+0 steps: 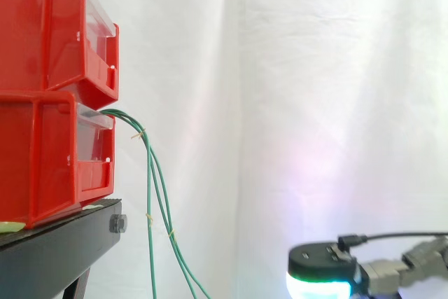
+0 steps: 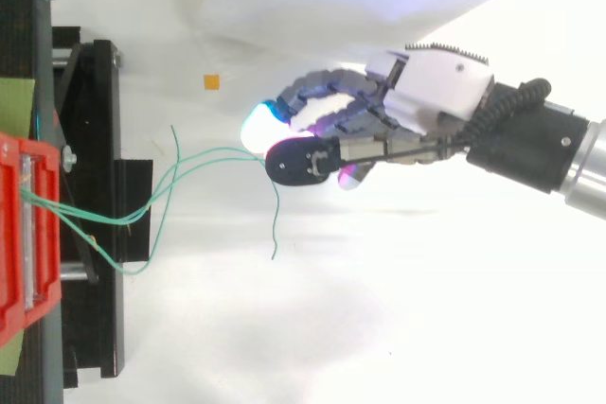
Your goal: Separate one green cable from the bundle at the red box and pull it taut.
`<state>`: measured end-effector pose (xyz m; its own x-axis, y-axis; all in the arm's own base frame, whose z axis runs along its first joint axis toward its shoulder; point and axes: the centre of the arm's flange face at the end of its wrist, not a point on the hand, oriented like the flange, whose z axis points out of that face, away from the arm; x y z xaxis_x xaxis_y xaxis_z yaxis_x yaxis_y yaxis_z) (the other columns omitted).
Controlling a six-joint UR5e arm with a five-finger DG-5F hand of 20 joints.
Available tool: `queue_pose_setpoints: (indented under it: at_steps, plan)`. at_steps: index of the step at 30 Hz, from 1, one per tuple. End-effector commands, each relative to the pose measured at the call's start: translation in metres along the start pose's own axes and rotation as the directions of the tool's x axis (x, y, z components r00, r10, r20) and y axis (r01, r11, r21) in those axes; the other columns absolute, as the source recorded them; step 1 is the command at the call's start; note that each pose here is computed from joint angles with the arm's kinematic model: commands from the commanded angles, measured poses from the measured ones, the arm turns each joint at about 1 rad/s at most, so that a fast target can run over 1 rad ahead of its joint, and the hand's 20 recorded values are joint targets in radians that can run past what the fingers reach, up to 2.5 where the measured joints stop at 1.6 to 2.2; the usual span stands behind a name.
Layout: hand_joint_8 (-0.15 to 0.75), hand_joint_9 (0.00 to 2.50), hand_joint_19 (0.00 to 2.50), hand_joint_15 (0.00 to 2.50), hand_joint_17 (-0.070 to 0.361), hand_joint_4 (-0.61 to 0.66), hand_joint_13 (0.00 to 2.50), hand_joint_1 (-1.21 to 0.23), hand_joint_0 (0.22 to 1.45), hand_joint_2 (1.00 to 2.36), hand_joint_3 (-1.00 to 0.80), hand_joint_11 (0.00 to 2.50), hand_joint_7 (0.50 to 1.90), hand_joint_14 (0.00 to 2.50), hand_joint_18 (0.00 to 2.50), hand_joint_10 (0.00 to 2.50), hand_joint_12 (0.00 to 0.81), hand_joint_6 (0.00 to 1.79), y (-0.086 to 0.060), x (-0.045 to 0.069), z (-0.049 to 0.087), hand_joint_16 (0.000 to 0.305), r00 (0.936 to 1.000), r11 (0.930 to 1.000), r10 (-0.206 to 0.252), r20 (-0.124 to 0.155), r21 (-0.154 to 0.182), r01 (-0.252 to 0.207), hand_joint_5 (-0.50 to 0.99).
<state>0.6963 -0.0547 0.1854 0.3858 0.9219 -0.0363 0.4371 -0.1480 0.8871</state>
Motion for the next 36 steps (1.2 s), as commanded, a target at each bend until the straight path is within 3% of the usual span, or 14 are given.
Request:
queue_pose_setpoints:
  at_steps: [1,4,6,13,15,16,18,20,21,22,24,28,30,36]
  plan:
    - [0.375,0.67,0.45,0.31,0.231,0.09,0.59,-0.62,0.42,1.0,-0.5,0.23,0.67,0.01,0.94,0.01,0.464,0.5,0.022,-0.008,0.005,0.103,0.9982,0.9975,-0.058,0.017,-0.038,0.059,-0.23]
    - [0.372,0.67,0.45,0.32,0.231,0.09,0.59,-0.62,0.42,1.0,-0.5,0.24,0.67,0.01,0.93,0.01,0.462,0.5,0.035,-0.015,0.008,0.103,0.994,0.9927,-0.105,0.032,-0.057,0.107,-0.23]
    - [0.374,0.67,0.46,0.32,0.229,0.09,0.59,-0.62,0.42,1.0,-0.5,0.24,0.67,0.01,0.92,0.01,0.462,0.5,0.038,-0.025,0.012,0.102,0.9869,0.9857,-0.153,0.049,-0.062,0.156,-0.23]
    - [0.372,0.67,0.47,0.33,0.228,0.09,0.59,-0.62,0.42,1.0,-0.5,0.25,0.67,0.01,0.91,0.01,0.457,0.5,0.047,-0.034,0.024,0.101,0.9765,0.9676,-0.204,0.068,-0.137,0.212,-0.23]
    - [0.366,0.67,0.47,0.33,0.226,0.09,0.6,-0.62,0.42,1.0,-0.5,0.25,0.68,0.01,0.9,0.01,0.455,0.5,0.05,-0.037,0.028,0.1,0.968,0.9562,-0.237,0.083,-0.156,0.248,-0.23]
    - [0.368,0.67,0.47,0.33,0.226,0.09,0.6,-0.62,0.42,1.0,-0.5,0.25,0.67,0.01,0.9,0.01,0.452,0.5,0.052,-0.04,0.031,0.1,0.9603,0.9455,-0.262,0.096,-0.174,0.275,-0.23]
    - [0.367,0.68,0.48,0.33,0.225,0.09,0.6,-0.62,0.42,1.0,-0.5,0.25,0.68,0.01,0.9,0.01,0.452,0.5,0.056,-0.043,0.034,0.1,0.9533,0.9344,-0.281,0.11,-0.195,0.298,-0.23]
    - [0.365,0.67,0.48,0.34,0.224,0.09,0.6,-0.62,0.42,1.0,-0.5,0.25,0.67,0.01,0.9,0.01,0.45,0.5,0.057,-0.043,0.035,0.1,0.95,0.9287,-0.29,0.116,-0.206,0.309,-0.23]
    - [0.367,0.67,0.48,0.34,0.225,0.09,0.6,-0.62,0.42,1.0,-0.5,0.25,0.67,0.01,0.9,0.01,0.45,0.5,0.061,-0.042,0.038,0.1,0.9444,0.9164,-0.3,0.134,-0.234,0.324,-0.23]
    - [0.364,0.67,0.48,0.34,0.224,0.09,0.6,-0.62,0.42,1.0,-0.5,0.25,0.67,0.01,0.9,0.01,0.449,0.5,0.063,-0.04,0.039,0.1,0.9426,0.9115,-0.305,0.137,-0.245,0.33,-0.23]
    - [0.364,0.68,0.48,0.35,0.224,0.09,0.6,-0.62,0.42,1.0,-0.5,0.25,0.68,0.01,0.9,0.01,0.447,0.5,0.064,-0.039,0.039,0.099,0.9403,0.9074,-0.31,0.141,-0.252,0.337,-0.23]
    - [0.364,0.68,0.49,0.36,0.222,0.09,0.6,-0.61,0.42,1.0,-0.5,0.27,0.67,0.01,0.89,0.01,0.446,0.5,0.071,-0.03,0.041,0.099,0.9297,0.88,-0.325,0.173,-0.304,0.365,-0.23]
    - [0.364,0.68,0.49,0.35,0.222,0.09,0.6,-0.61,0.42,1.0,-0.5,0.27,0.67,0.01,0.89,0.01,0.445,0.5,0.074,-0.025,0.041,0.099,0.9276,0.8738,-0.318,0.197,-0.319,0.367,-0.23]
    - [0.362,0.68,0.49,0.36,0.221,0.09,0.61,-0.61,0.42,1.0,-0.5,0.28,0.68,0.01,0.89,0.01,0.443,0.5,0.075,-0.005,0.035,0.098,0.9336,0.876,-0.275,0.229,-0.34,0.342,-0.23]
